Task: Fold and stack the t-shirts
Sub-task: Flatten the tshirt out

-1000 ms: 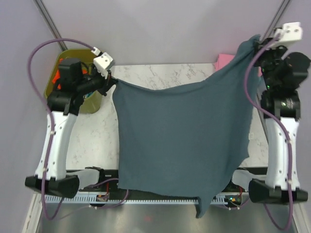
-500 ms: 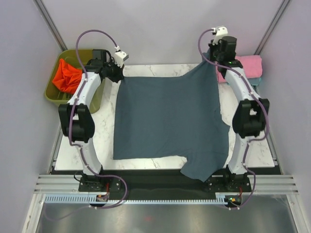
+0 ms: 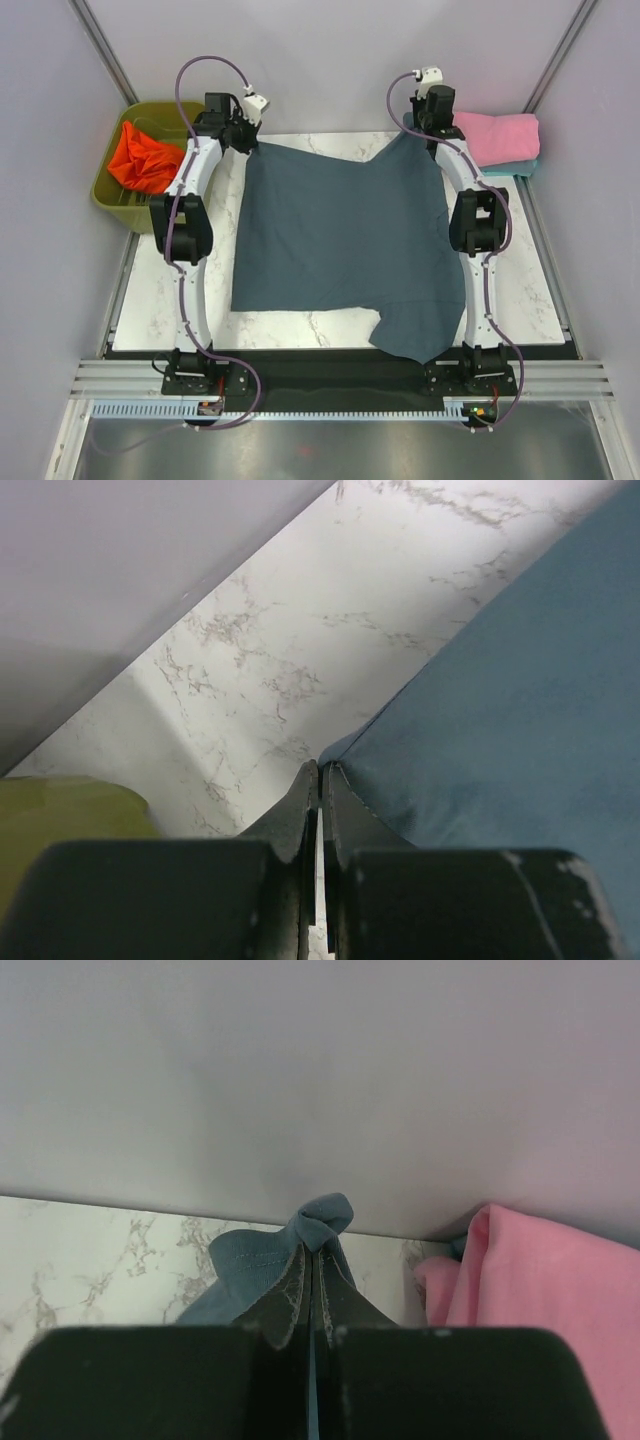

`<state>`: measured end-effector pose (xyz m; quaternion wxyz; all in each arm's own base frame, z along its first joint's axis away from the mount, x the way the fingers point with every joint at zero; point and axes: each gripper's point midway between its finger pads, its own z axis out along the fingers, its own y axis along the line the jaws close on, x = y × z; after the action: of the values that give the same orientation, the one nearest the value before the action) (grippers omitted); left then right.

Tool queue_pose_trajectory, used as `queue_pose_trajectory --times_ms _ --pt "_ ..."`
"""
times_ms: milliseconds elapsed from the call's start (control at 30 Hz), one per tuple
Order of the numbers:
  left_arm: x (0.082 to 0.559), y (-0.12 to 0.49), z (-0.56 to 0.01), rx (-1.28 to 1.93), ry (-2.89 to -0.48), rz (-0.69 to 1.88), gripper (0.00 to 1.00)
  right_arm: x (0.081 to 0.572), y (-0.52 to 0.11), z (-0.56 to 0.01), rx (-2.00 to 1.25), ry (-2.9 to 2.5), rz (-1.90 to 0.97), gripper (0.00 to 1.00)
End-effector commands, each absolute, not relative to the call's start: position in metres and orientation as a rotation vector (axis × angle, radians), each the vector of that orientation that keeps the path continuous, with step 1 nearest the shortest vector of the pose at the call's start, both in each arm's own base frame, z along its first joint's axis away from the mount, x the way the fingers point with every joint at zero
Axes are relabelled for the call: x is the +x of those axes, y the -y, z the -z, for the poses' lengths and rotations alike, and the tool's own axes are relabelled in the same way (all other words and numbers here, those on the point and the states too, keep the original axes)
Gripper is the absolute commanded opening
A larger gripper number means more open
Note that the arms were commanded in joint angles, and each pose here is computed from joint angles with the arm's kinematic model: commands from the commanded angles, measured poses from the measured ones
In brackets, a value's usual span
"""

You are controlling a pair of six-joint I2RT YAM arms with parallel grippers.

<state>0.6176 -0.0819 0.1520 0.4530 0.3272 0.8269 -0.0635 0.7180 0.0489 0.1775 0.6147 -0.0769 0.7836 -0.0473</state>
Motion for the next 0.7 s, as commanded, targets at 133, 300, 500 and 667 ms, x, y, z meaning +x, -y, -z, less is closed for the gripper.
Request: queue_pose_trajectory --times_ms 133,300,500,667 --pt "0.657 0.056 -0.160 0.696 -1.985 0.016 0.02 0.737 -0.034 -0.191 -0.105 -1.701 0.151 0.00" --pt "0.666 0.031 -0.162 0.646 -1.990 -0.062 0.02 0.740 -0.026 -0.192 -0.094 -1.686 0.159 0.00" --pt "0.661 0.013 -0.167 0.617 -2.007 -0.105 0.02 0.742 -0.031 -0.199 -0.096 -1.666 0.130 0.00" --pt "0.653 0.026 -0.161 0.663 -2.019 -0.046 0.02 0.738 -0.029 -0.197 -0.100 -1.683 0.141 0.00"
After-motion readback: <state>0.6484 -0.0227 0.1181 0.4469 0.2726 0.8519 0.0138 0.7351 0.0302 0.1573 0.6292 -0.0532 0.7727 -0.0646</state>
